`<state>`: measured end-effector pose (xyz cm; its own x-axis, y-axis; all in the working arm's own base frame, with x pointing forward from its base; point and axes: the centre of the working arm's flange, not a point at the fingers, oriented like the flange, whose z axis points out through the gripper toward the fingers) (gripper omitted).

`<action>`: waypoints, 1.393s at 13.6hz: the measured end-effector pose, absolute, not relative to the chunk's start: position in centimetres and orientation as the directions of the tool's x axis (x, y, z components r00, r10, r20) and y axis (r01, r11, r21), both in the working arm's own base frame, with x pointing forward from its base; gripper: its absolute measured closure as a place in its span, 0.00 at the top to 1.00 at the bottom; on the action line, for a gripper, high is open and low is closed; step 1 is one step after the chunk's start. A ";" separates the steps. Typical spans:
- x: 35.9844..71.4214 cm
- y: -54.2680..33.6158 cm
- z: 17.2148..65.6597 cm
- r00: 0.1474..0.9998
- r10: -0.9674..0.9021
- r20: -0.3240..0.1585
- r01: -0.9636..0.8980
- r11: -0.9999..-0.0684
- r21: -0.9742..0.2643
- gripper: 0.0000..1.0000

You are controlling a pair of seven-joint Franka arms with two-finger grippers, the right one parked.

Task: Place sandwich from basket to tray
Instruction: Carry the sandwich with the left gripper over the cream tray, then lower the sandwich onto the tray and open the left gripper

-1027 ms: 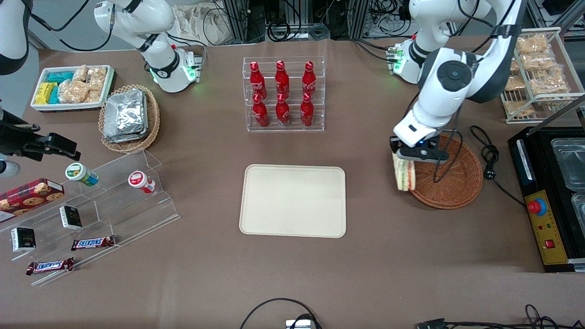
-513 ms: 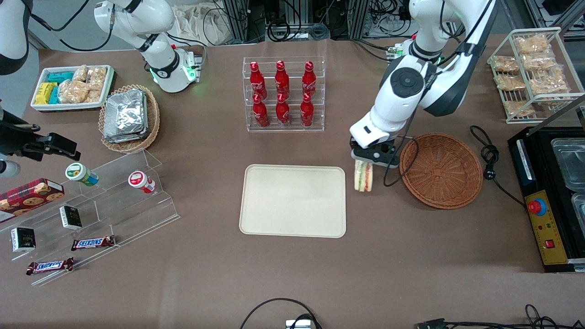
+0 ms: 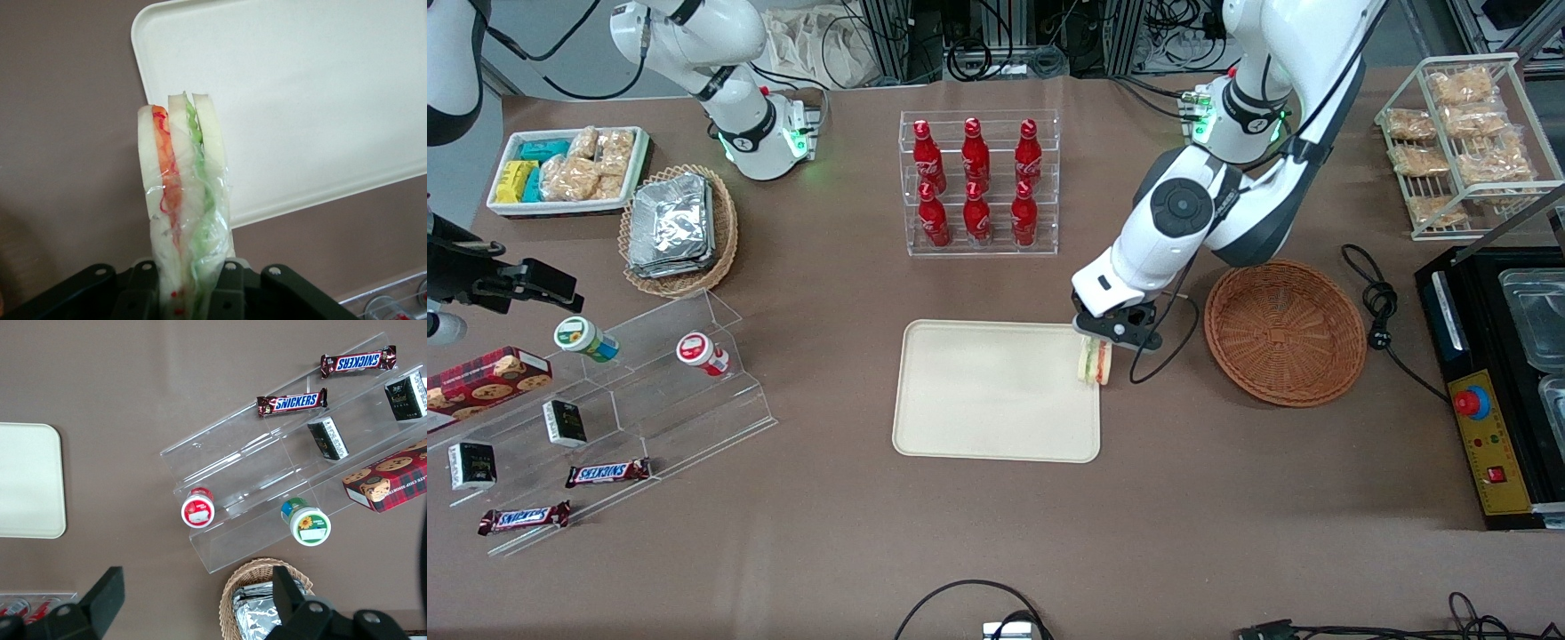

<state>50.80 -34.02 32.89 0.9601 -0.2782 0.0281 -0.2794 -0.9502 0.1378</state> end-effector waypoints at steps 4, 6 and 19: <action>51.4 -38.2 30.3 0.965 -0.258 0.037 -0.261 -0.961 0.089 0.19; 51.7 -39.5 28.3 0.967 -0.251 0.040 -0.253 -0.966 0.055 0.19; 52.0 -41.4 21.7 0.976 -0.216 0.033 -0.216 -0.976 -0.006 0.19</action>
<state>51.95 -41.42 21.68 0.9759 -0.2157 0.0332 -0.2156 -0.9765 -0.0061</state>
